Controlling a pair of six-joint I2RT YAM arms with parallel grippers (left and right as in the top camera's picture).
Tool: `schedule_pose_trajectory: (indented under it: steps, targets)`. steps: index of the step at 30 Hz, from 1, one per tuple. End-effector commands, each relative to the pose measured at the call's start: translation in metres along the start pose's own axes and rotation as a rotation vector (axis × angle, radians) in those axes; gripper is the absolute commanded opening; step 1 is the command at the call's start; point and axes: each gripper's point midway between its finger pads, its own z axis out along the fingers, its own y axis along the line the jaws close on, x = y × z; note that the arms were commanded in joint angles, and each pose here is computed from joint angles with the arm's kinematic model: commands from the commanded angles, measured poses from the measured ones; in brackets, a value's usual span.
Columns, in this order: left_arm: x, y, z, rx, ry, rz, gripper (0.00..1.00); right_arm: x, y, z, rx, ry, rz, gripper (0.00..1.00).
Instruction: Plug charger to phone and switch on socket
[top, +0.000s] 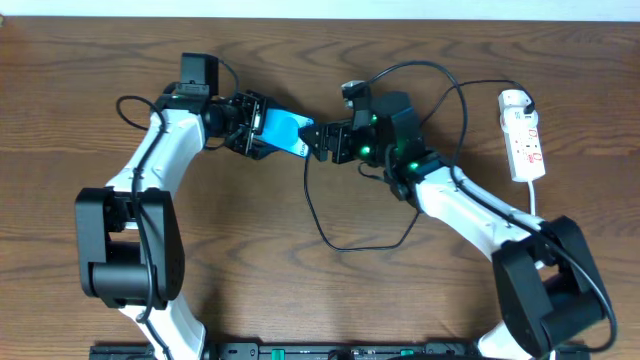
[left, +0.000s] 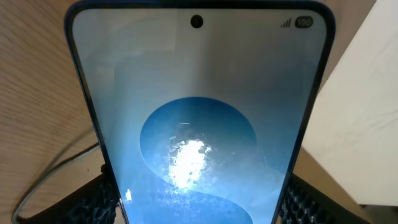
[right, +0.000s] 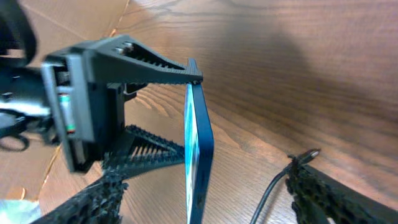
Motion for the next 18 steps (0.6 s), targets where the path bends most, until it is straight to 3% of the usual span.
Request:
schedule_pose_trajectory:
  steps: [1,11,18]
  targets:
    - [0.015,-0.013,-0.003,0.025,0.021,0.046,0.30,0.000,0.003,0.010,0.003,-0.008,0.047,0.77]
    - [0.023,-0.012,0.001,0.013,0.033,0.058,0.30,0.011,0.000,0.020,0.014,0.013,0.073,0.50]
    - [0.032,-0.012,0.007,0.003,0.047,0.073,0.30,0.015,0.002,0.024,0.012,0.020,0.072,0.45]
